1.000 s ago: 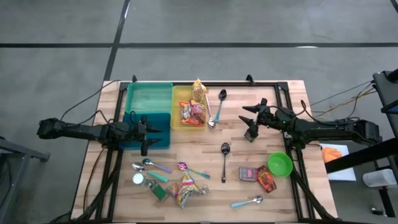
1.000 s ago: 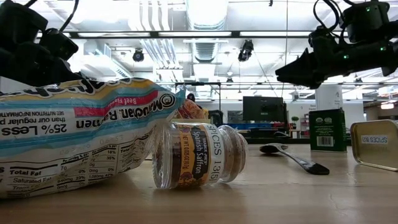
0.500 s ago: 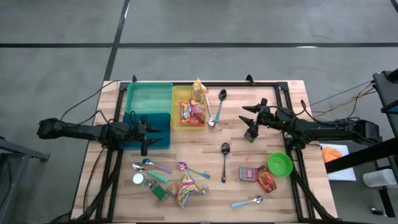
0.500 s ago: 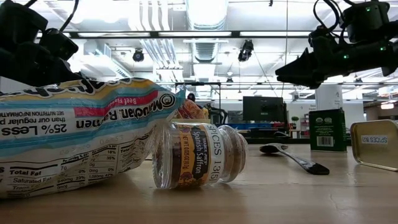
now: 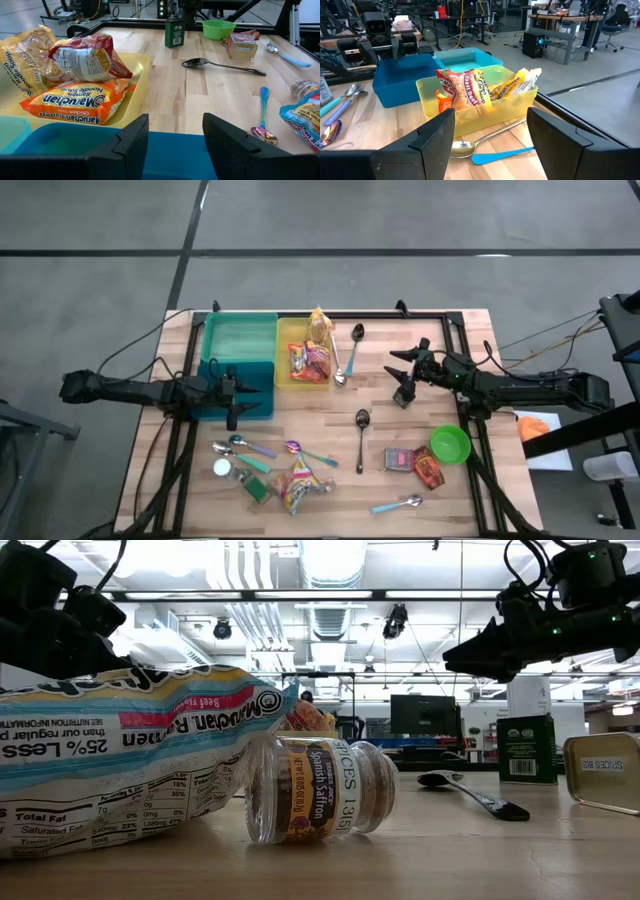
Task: Pick & Place Food Item
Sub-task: Put the blue noodle pack into the yellow bin
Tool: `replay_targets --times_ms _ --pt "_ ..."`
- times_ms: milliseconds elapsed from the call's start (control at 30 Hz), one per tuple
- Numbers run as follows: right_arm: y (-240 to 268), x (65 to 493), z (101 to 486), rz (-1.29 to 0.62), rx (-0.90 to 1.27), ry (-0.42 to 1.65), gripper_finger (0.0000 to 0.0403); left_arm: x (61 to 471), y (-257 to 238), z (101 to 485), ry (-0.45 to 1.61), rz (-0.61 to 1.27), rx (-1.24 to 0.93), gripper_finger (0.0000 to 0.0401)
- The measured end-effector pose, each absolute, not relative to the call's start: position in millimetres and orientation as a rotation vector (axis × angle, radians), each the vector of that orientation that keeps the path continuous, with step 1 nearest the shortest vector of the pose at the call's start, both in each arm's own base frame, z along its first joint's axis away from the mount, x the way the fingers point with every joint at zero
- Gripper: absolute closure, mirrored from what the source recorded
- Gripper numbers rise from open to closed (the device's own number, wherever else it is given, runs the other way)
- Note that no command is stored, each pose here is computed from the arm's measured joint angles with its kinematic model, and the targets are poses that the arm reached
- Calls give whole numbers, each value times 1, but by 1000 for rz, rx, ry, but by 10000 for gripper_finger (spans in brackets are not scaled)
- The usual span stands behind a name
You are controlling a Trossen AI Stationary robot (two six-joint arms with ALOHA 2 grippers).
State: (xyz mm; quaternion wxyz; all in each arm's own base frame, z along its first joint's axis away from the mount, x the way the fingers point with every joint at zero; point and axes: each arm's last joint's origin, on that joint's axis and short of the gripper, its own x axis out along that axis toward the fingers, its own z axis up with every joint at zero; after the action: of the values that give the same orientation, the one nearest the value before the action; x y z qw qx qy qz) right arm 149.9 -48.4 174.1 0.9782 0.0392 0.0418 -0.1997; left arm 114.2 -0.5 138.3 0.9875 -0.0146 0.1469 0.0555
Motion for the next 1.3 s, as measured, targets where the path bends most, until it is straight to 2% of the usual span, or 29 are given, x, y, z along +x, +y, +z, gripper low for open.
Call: replay_targets --times_ms 200,433,533,667,967,1300 --pt "-48 150 174 -402 79 84 156 114 0 138 294 114 -39 212" --pt "-48 150 174 -402 79 84 156 114 -1 141 275 144 -402 212" --pt "-48 150 174 -402 79 84 156 117 -6 153 312 65 -401 212" --pt "-48 150 174 -402 79 84 156 127 -9 176 318 98 -354 212" --pt "-48 150 174 -402 79 84 156 174 -13 215 578 190 -293 212" --pt "-48 150 174 -402 79 86 156 235 -19 248 639 262 -413 212"
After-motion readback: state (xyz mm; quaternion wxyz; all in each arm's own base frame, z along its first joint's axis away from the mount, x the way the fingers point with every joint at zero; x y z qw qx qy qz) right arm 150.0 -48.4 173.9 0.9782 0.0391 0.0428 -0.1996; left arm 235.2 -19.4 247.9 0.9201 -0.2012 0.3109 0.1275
